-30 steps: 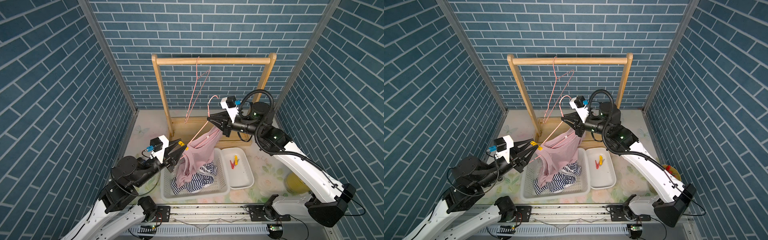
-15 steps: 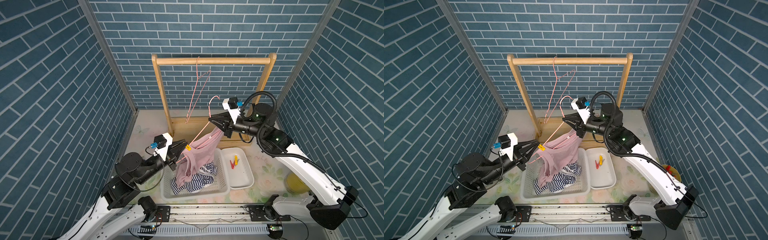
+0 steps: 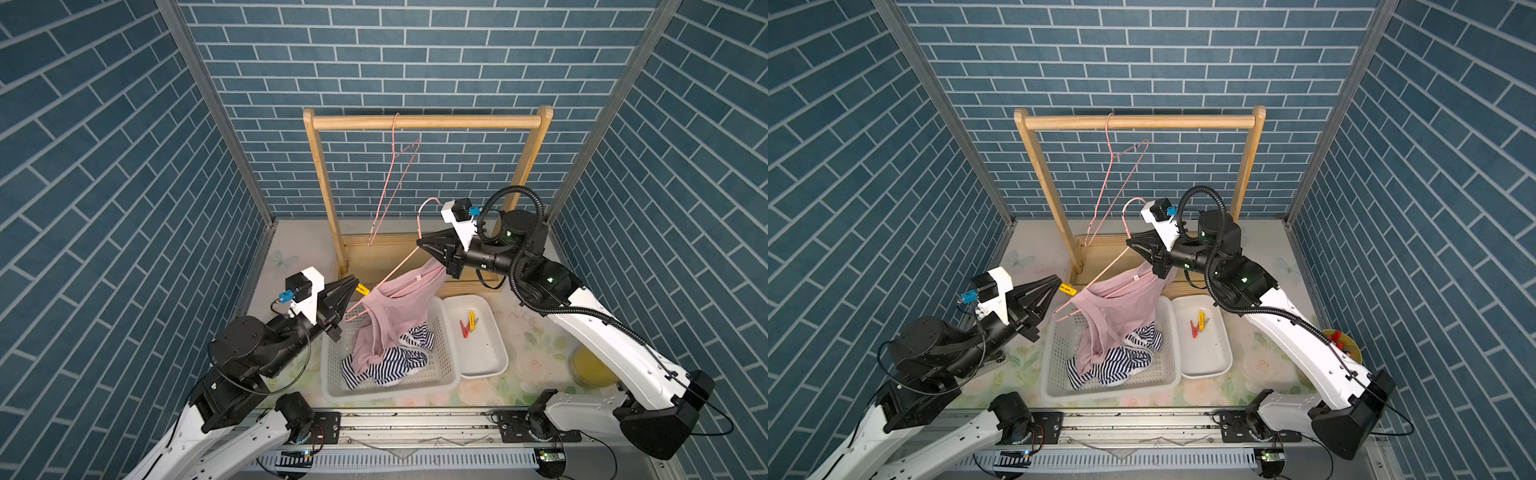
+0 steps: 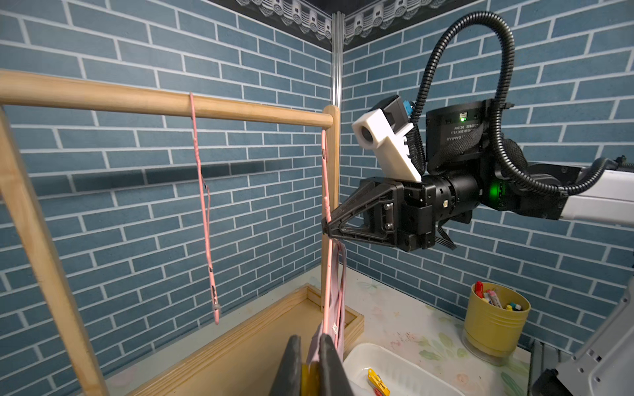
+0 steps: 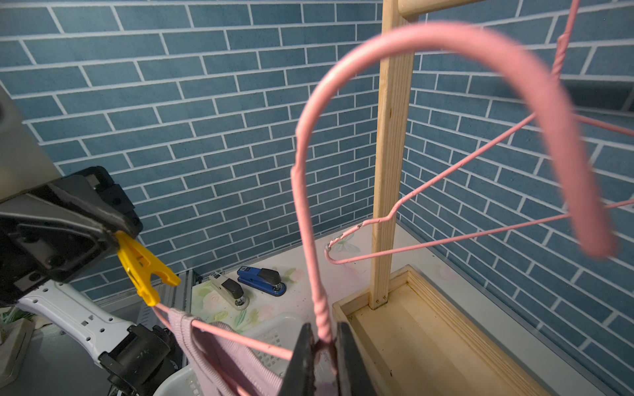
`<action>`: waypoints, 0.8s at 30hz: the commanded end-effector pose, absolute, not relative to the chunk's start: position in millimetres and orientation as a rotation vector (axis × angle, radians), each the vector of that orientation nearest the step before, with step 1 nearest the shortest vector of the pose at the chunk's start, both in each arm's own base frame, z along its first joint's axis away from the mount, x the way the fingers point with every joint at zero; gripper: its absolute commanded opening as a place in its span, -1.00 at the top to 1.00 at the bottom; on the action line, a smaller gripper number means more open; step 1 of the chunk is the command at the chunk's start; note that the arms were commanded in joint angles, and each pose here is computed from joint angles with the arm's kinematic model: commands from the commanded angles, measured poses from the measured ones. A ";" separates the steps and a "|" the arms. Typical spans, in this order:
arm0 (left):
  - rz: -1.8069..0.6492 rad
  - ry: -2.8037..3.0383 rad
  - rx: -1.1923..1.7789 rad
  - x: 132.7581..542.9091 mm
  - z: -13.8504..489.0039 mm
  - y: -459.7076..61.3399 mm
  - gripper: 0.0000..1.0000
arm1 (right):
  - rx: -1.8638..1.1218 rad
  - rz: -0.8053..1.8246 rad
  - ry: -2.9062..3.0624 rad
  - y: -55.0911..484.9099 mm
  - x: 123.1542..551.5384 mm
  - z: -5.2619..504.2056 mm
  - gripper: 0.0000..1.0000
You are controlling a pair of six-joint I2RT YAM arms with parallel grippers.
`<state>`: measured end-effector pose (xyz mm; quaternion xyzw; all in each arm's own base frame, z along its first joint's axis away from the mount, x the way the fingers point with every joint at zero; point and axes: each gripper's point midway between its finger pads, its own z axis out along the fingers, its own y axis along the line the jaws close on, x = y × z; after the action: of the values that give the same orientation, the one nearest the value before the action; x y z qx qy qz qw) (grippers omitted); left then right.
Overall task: Remove the clothespins securing tank tops to the hanger
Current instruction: Remove the clothespin from the hanger, then place the hanger in the basket.
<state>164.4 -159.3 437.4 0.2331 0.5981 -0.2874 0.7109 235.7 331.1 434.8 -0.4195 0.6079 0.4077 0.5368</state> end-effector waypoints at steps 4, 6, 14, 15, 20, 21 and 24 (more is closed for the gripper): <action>-0.602 1.313 0.445 163.2 442.6 -140.9 1.00 | -0.990 0.958 1.399 328.6 232.9 447.2 1.00; -0.602 1.309 0.439 160.3 443.5 -136.9 1.00 | -0.977 0.964 1.404 328.8 233.9 447.0 1.00; -0.539 1.311 0.400 155.3 444.3 -116.0 1.00 | -0.953 1.048 1.487 341.5 227.9 435.7 1.00; -0.532 1.311 0.393 154.3 444.2 -113.0 1.00 | -0.961 1.052 1.505 344.3 223.9 430.7 1.00; -0.524 1.317 0.379 149.2 441.7 -103.8 1.00 | -0.976 1.041 1.608 355.7 200.5 410.0 1.00; -0.523 1.322 0.377 148.6 440.2 -102.6 1.00 | -0.975 1.033 1.626 356.2 195.1 407.3 1.00; -0.527 1.333 0.368 146.5 435.8 -99.1 1.00 | -1.000 1.008 1.681 354.9 178.0 400.6 1.00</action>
<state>148.6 -106.9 438.0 0.1768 0.6021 -0.2458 0.7387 187.5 365.8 400.8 -0.4227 0.6557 0.4246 0.4596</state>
